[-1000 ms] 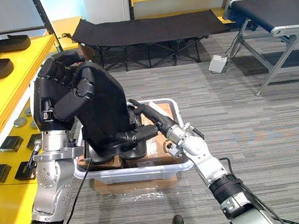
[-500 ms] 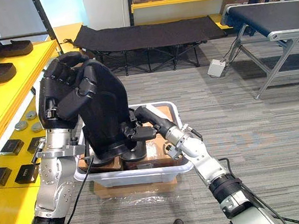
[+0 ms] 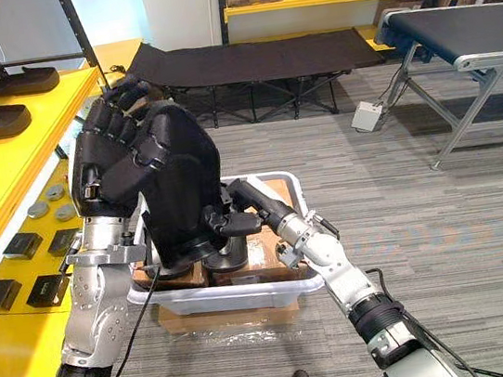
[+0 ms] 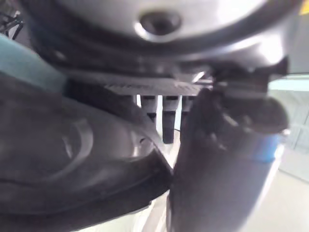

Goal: Walk over and take three plastic housings, then place them on the shelf

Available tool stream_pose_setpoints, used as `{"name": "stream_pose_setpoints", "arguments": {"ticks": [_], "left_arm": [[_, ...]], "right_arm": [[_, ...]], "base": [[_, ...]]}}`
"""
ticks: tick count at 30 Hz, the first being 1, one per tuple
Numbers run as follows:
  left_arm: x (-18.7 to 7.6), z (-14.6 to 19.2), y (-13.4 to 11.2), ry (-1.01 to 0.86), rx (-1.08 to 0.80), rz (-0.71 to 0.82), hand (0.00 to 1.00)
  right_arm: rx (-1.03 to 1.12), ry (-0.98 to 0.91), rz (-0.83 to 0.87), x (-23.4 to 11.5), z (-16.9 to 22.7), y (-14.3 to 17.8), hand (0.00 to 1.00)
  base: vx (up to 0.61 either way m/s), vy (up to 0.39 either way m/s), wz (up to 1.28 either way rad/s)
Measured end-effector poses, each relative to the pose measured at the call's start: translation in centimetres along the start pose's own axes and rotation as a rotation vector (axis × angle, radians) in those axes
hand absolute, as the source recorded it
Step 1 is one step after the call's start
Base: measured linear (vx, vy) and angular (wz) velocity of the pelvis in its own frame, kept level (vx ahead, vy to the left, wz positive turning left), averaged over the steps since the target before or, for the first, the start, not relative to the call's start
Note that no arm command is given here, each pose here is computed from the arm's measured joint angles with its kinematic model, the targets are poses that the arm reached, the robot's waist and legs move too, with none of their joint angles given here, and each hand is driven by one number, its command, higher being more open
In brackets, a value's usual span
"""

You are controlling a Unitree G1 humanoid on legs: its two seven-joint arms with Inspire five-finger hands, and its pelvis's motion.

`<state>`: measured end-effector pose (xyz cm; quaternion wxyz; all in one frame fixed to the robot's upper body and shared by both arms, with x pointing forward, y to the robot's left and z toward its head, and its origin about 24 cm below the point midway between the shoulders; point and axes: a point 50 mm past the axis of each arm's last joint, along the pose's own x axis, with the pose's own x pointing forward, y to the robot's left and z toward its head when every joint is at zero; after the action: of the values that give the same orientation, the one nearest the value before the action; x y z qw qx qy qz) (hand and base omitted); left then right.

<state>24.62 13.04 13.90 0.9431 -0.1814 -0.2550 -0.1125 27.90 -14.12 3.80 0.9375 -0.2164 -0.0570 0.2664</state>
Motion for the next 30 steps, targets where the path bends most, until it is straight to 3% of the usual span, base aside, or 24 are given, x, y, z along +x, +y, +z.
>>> {"name": "stream_pose_setpoints", "arguments": {"ticks": [19, 20, 30], "left_arm": [[-1.1, -3.3, 1.1, 0.271, 0.007, -0.112, 1.00], [-1.2, -3.4, 1.1, 0.283, 0.008, -0.116, 0.00], [-3.7, -6.9, 2.7, 0.636, 0.052, -0.217, 0.00]], "right_arm": [[0.000, 0.016, -0.090, -0.7, -0.4, -1.4, 0.00], [0.000, 0.016, -0.091, -0.7, -0.4, -1.5, 0.00], [-0.038, 0.048, -0.118, -1.3, -0.7, -2.6, 0.00]], "base": [[0.00, 0.000, -0.02], [0.00, 0.000, 0.00], [0.00, 0.000, 0.01]]}}
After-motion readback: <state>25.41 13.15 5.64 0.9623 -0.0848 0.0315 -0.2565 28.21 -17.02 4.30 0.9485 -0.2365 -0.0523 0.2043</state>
